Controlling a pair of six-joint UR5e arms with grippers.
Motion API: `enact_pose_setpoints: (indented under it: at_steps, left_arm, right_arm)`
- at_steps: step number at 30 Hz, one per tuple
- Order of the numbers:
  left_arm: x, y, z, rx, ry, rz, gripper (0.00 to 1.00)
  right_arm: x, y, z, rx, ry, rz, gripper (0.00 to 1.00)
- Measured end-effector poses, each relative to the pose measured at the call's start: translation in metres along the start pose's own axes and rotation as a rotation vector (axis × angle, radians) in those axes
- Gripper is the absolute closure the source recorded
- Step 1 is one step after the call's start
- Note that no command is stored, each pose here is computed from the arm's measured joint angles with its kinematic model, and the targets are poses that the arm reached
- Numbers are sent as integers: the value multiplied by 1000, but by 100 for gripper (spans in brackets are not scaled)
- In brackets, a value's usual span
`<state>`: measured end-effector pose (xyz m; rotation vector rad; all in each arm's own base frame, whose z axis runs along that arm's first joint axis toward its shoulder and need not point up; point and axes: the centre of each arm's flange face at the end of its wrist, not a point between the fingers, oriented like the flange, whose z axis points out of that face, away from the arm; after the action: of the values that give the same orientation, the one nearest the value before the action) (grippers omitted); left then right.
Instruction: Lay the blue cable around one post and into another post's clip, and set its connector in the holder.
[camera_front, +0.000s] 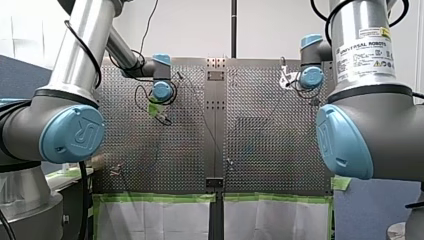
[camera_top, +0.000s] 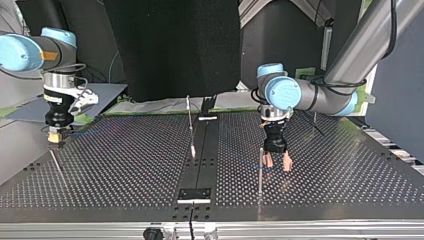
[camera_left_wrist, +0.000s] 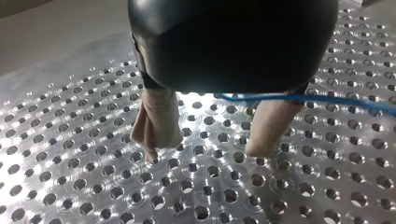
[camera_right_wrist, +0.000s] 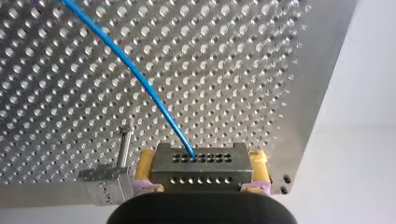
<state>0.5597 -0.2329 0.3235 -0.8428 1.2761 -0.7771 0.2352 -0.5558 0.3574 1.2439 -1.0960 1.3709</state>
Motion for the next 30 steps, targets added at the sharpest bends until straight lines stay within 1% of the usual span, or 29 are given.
enact_pose_setpoints:
  at_steps: [4,9,11,14,18,23,25,28,30]
  left_arm:
    - [0,0,0,-1,0,0,0]
    - [0,0,0,0,1,-1,0]
    - [0,0,0,1,2,-2,0]
    - [0,0,0,1,3,-2,0]
    - [0,0,0,1,3,-3,0]
    - [1,0,0,2,6,-1,0]
    - [2,-1,-1,2,7,0,0]
    - [2,-1,-1,2,8,1,0]
    - [2,-1,-2,2,9,2,0]
  right_arm:
    - [-5,9,3,-15,-5,-9,99]
    - [-17,21,10,-25,-15,-29,99]
    - [-27,27,14,-28,-25,-34,99]
    - [-41,35,19,-31,-40,-35,99]
    - [-56,44,26,-24,-43,-25,99]
    - [-63,56,34,-18,-24,-12,99]
    - [-63,60,37,-13,-15,-3,99]
    - [-62,68,40,0,-1,20,99]
    - [-63,73,41,9,1,27,99]
